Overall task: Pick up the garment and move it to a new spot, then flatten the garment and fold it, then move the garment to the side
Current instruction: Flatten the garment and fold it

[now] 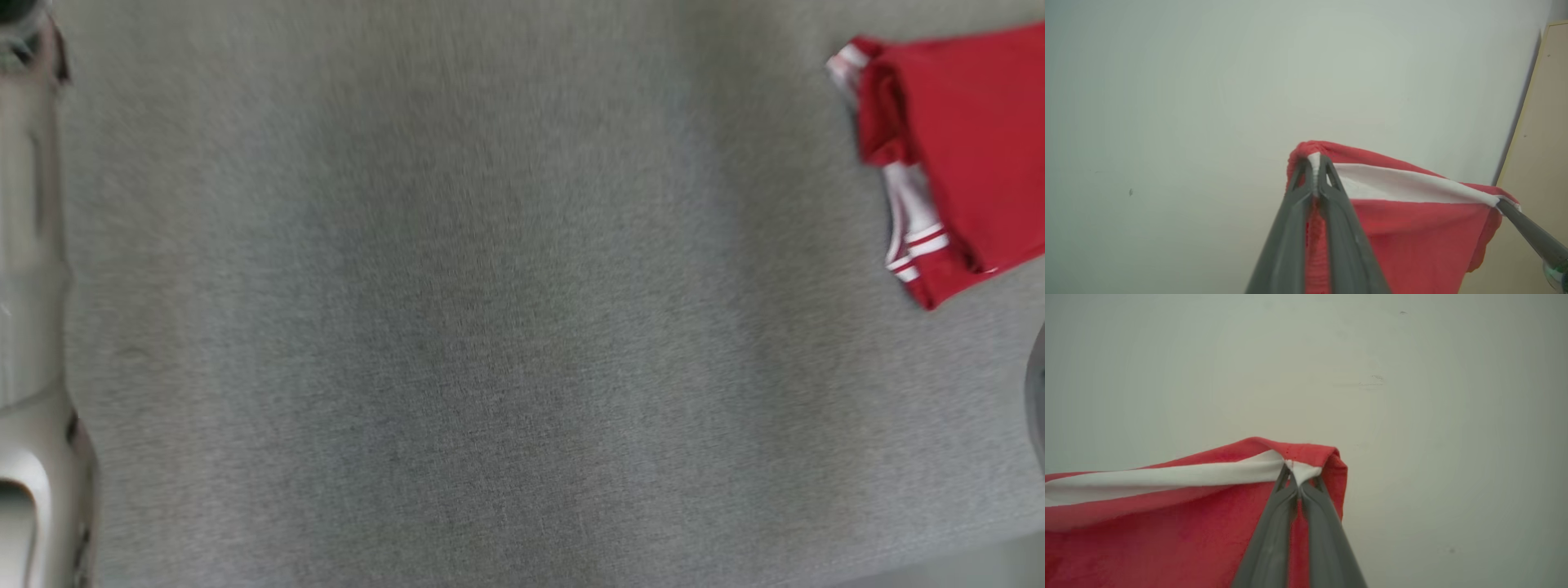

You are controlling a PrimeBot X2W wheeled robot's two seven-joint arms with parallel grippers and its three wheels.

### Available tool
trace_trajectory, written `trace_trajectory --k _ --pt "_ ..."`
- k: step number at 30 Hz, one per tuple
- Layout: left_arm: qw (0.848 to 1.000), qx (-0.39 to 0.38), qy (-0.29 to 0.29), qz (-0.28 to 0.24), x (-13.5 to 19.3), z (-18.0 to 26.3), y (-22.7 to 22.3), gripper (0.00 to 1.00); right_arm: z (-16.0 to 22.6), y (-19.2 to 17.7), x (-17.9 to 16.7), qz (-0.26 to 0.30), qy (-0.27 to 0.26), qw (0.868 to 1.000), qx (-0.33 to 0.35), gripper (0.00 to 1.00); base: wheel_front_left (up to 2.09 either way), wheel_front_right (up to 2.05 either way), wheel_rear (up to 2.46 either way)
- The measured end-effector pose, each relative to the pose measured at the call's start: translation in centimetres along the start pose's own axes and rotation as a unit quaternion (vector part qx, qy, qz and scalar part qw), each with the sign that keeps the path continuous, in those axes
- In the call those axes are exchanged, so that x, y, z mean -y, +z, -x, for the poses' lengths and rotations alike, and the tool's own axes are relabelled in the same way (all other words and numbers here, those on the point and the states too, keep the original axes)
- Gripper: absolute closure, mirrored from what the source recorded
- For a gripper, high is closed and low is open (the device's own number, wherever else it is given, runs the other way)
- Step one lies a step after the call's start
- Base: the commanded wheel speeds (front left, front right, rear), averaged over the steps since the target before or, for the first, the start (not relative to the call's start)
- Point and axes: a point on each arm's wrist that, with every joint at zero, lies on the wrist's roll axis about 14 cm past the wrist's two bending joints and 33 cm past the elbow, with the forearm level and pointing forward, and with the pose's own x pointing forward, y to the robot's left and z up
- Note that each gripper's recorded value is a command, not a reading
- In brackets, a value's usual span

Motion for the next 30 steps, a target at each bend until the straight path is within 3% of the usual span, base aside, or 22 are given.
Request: trace_trajectory --k 3,7,12,15,22,30 --pt "1.0 0.02 0.007 0.004 -2.3 -0.5 -1.9 1.0 -1.4 -2.6 0.8 0.005 -0.008 1.0 0.01 1.0 0.0 0.0 0.0" --pt "0.999 0.01 0.033 0.015 -6.1 0.8 -6.4 1.0 -1.2 -9.7 1.2 -0.001 -0.012 0.999 -0.033 1.0 0.0 0.0 0.0" --pt "0.994 -0.072 0.08 0.024 -10.3 6.2 -15.0 1.0 2.6 -20.1 0.6 -0.002 0.001 0.991 -0.132 1.0 0.0 0.0 0.0" --pt "0.988 -0.108 0.1 0.045 -10.9 9.4 -18.0 1.0 5.1 -23.3 -0.4 -0.007 0.018 0.985 -0.169 1.0 0.0 0.0 0.0" --pt "0.98 -0.14 0.099 0.099 -7.5 14.7 -18.5 1.0 10.3 -23.8 -0.8 -0.006 0.047 0.973 -0.224 1.0 0.0 0.0 0.0" --pt "0.963 -0.218 0.118 0.107 -4.0 22.3 -17.0 1.0 19.8 -22.3 -2.1 -0.027 0.06 0.93 -0.362 1.0 0.0 0.0 0.0"
